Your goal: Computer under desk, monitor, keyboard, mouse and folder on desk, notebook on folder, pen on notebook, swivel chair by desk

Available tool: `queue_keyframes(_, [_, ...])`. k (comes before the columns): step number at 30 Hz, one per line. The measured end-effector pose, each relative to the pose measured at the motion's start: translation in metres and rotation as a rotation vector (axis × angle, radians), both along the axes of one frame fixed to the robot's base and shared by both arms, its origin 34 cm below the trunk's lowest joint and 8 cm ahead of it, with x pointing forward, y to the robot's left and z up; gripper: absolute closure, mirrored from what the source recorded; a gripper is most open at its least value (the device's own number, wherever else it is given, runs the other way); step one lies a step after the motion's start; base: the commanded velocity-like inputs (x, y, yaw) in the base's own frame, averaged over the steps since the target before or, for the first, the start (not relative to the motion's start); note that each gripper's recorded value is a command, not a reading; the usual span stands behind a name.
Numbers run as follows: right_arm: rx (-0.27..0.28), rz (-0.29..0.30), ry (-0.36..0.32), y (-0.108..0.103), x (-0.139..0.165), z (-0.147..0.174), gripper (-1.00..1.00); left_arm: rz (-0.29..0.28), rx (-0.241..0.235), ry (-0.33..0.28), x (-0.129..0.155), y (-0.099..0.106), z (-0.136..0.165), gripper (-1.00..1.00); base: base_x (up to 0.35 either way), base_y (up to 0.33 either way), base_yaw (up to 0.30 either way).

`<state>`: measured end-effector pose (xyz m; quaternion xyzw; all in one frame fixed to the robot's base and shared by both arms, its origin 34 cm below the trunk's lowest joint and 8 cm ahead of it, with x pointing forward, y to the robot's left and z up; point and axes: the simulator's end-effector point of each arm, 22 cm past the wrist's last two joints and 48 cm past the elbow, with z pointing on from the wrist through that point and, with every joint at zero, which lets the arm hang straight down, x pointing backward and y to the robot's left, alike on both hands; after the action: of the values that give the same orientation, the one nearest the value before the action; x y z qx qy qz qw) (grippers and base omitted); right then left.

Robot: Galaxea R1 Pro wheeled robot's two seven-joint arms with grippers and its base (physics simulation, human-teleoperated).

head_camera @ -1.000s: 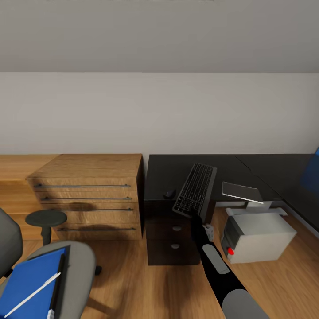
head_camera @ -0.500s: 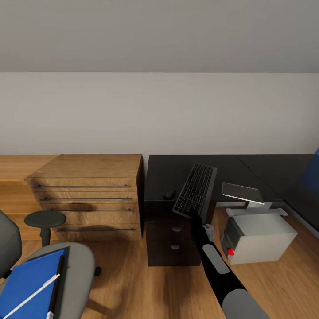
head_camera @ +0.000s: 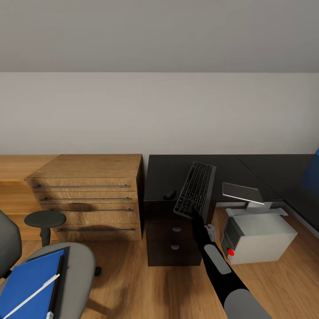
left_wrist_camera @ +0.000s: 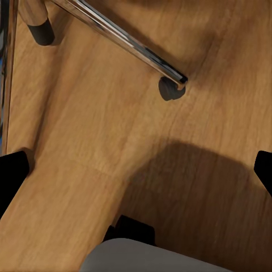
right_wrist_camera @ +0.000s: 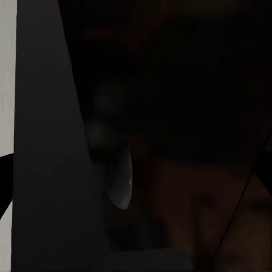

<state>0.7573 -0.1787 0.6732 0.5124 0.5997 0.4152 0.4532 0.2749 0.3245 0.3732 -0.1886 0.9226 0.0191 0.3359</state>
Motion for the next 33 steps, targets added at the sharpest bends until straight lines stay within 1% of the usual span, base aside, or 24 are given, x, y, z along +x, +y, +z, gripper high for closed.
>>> queue_keyframes(9, [0.0, 0.0, 0.0, 0.0, 0.0, 0.0, -1.0, 0.0, 0.0, 0.0, 0.0, 0.0, 0.0, -1.0, 0.0, 0.0, 0.0])
queue_keyframes(10, [0.0, 0.0, 0.0, 0.0, 0.0, 0.0, 1.0, 0.0, 0.0, 0.0, 0.0, 0.0, 0.0, -1.0, 0.0, 0.0, 0.0])
queue_keyframes(17, [-0.002, 0.0, 0.003, -0.001, 0.0, -0.001, 1.0, 0.0, 0.0, 0.0, 0.0, 0.0, 0.0, -1.0, 0.0, 0.0, 0.0])
queue_keyframes(22, [-0.016, -0.005, 0.002, -0.009, 0.0, -0.001, 1.0, 0.0, 0.0, 0.0, 0.0, 0.0, 0.0, -1.0, 0.0, 0.0, 0.0])
queue_keyframes(33, [-0.019, -0.008, 0.003, -0.013, 0.001, 0.0, 1.0, 0.0, 0.001, -0.001, 0.0, 0.001, 0.002, -1.0, 0.0, 0.0, 0.0])
